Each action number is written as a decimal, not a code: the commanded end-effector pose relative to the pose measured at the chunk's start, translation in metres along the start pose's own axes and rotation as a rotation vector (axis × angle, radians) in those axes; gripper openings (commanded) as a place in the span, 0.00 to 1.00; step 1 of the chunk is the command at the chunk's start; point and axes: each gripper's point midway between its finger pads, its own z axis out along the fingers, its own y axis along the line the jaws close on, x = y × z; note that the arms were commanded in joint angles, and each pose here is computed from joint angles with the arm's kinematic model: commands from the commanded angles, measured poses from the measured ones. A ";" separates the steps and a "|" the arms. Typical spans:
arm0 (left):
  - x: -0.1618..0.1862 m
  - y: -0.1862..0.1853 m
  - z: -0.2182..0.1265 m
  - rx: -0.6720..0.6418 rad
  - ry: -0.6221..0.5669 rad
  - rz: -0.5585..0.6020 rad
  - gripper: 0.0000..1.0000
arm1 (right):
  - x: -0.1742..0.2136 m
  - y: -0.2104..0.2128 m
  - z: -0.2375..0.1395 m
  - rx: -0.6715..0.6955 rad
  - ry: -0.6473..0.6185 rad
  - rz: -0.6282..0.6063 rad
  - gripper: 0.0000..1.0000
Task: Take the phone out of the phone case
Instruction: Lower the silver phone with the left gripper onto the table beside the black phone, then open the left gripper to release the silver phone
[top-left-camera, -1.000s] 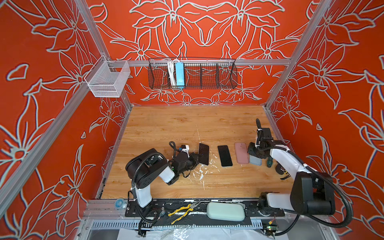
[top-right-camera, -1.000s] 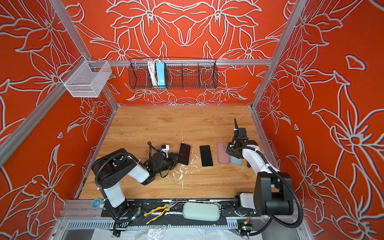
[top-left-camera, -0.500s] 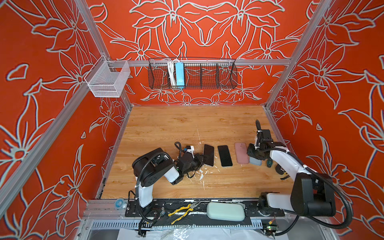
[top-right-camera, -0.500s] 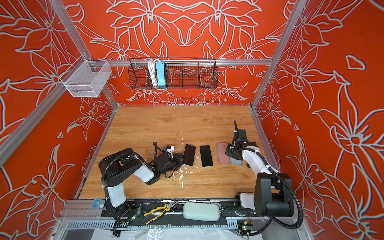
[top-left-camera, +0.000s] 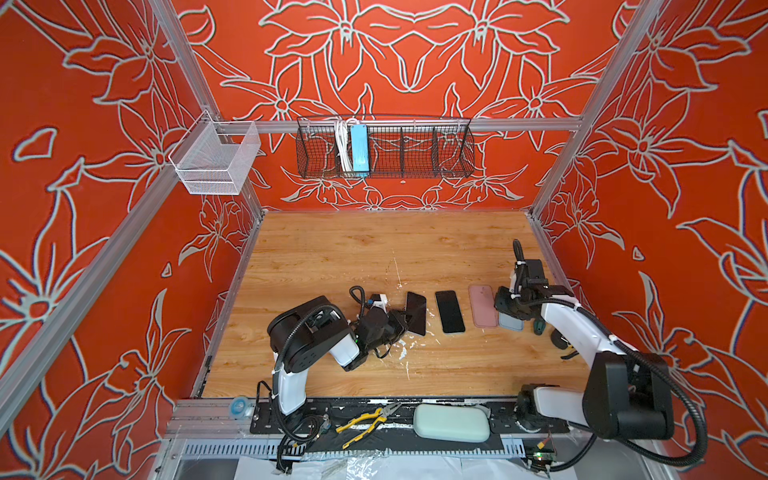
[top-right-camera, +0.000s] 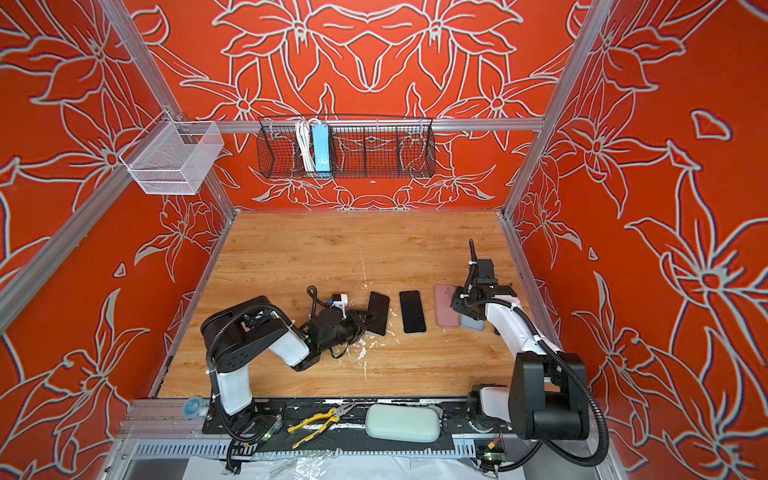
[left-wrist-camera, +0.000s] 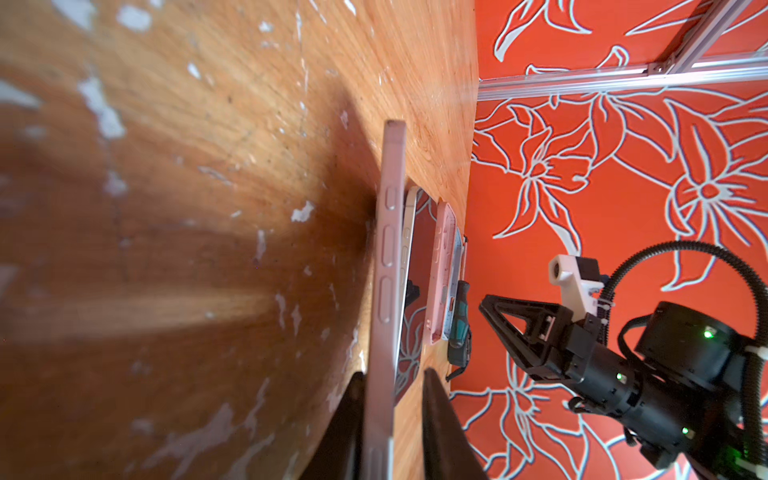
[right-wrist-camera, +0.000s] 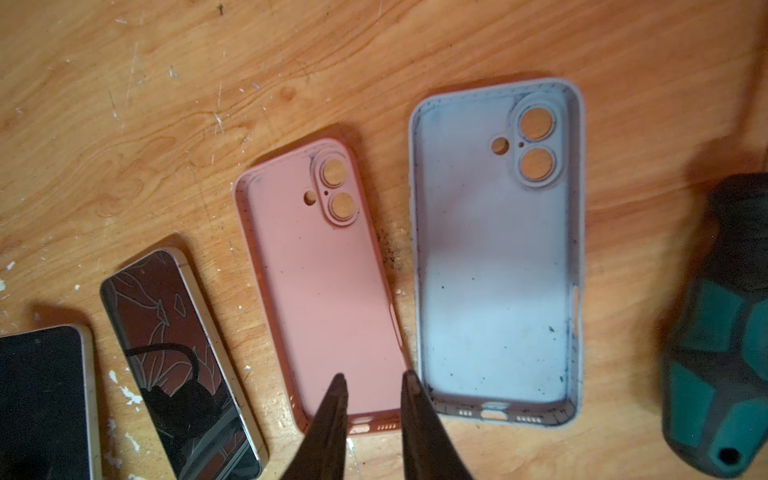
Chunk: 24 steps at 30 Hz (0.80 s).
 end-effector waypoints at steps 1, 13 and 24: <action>0.000 -0.005 -0.002 0.027 -0.016 -0.008 0.26 | 0.003 0.003 -0.004 -0.017 -0.007 0.008 0.25; 0.005 0.002 -0.008 -0.060 -0.017 0.021 0.35 | 0.001 0.007 -0.010 -0.046 -0.032 0.008 0.25; 0.003 0.006 -0.031 -0.225 -0.011 0.112 0.44 | -0.003 0.017 -0.018 -0.093 -0.050 -0.015 0.25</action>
